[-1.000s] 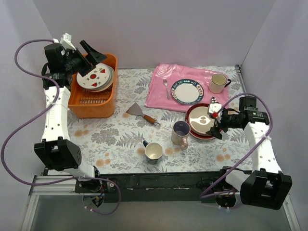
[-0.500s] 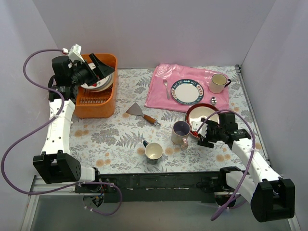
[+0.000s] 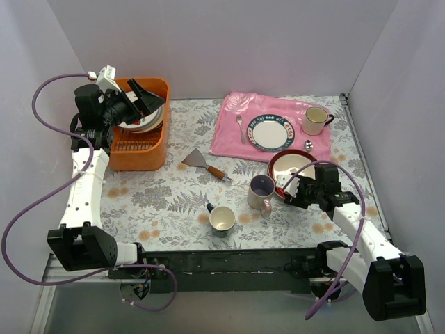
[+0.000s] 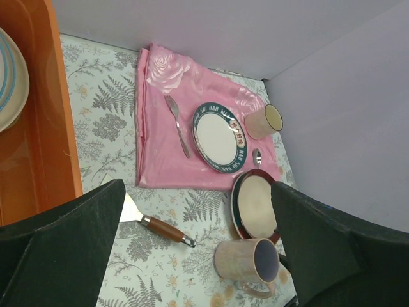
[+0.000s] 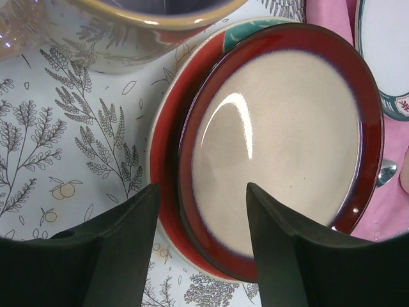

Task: Place the mixed dishes into the plastic bin
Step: Pick up the plate at the center of the board.

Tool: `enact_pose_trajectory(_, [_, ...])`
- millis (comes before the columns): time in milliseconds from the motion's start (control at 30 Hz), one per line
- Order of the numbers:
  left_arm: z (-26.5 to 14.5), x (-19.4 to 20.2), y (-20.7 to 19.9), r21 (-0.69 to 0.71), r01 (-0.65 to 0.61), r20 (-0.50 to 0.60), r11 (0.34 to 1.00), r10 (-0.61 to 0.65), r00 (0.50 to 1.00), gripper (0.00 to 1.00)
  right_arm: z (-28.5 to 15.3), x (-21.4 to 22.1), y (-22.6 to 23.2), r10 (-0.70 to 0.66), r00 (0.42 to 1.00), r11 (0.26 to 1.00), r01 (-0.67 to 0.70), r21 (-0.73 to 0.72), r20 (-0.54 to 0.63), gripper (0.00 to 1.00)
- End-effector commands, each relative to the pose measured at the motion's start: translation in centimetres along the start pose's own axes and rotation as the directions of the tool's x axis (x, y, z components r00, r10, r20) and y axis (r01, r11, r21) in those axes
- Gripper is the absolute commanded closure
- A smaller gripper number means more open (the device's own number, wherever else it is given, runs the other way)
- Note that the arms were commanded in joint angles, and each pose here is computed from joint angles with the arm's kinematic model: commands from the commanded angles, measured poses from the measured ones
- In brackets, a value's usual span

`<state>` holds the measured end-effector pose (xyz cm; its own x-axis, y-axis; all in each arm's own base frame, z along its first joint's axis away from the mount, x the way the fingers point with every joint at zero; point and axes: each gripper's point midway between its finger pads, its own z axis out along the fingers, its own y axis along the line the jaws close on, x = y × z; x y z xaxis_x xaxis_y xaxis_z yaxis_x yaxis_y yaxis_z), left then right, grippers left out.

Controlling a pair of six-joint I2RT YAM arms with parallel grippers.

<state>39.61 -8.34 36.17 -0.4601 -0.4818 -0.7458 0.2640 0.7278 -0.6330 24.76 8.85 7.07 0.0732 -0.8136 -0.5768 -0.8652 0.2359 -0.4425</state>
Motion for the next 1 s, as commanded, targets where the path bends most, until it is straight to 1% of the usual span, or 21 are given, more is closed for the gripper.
enact_pose_trajectory(0, [-1.4,-1.7,-1.7,0.021,-0.057,0.080,0.998,0.055,0.995,0.02,0.4,0.1,-0.6,-0.006,1.000,0.999,0.006,0.036,0.004,0.39])
enact_pose_trajectory(133, [-1.7,-1.9,-1.9,0.022,-0.071,0.099,0.997,0.069,0.993,0.02,0.7,0.5,-0.3,-0.012,1.000,0.999,0.012,0.032,-0.007,0.44])
enact_pose_trajectory(267, [-2.1,-2.3,-1.9,0.017,-0.082,0.150,0.996,0.079,0.986,0.02,1.1,1.0,-0.2,-0.021,1.000,0.999,0.022,0.041,-0.019,0.47])
enact_pose_trajectory(333, [-2.9,-3.3,-2.1,-0.003,-0.080,0.218,0.997,0.078,0.973,0.02,1.4,1.4,0.1,-0.038,0.999,0.998,0.039,0.040,-0.028,0.47])
enact_pose_trajectory(400, [-3.1,-2.9,-1.1,-0.034,-0.022,0.253,0.999,0.030,0.967,0.02,1.5,1.6,0.2,-0.053,0.998,0.998,0.055,0.041,-0.036,0.48])
enact_pose_trajectory(433, [-3.4,-3.5,-1.1,-0.043,-0.022,0.293,0.999,0.034,0.956,0.02,1.6,1.9,0.4,-0.057,0.998,0.997,0.059,0.042,-0.040,0.49])
enact_pose_trajectory(467, [-3.9,-3.6,-1.6,-0.029,-0.031,0.306,0.999,0.038,0.951,0.02,1.7,1.9,0.4,-0.059,0.997,0.997,0.060,0.043,-0.041,0.50])
enact_pose_trajectory(533, [-4.0,-3.1,-2.1,0.008,-0.054,0.292,0.999,0.049,0.955,0.02,1.9,2.1,0.6,-0.063,0.997,0.997,0.065,0.039,-0.045,0.51])
enact_pose_trajectory(733, [-3.5,-2.7,-2.3,0.040,-0.055,0.269,0.998,0.043,0.962,0.02,2.3,3.0,1.3,-0.094,0.994,0.995,0.096,0.030,-0.064,0.57])
enact_pose_trajectory(833, [-3.5,-2.7,-2.5,0.051,-0.057,0.266,0.997,0.042,0.963,0.02,2.5,3.2,1.5,-0.106,0.992,0.994,0.108,0.027,-0.064,0.61])
enact_pose_trajectory(967, [-3.3,-2.5,-2.6,0.069,-0.054,0.258,0.996,0.034,0.966,0.02,2.7,3.4,2.1,-0.116,0.991,0.993,0.117,0.017,-0.066,0.71])
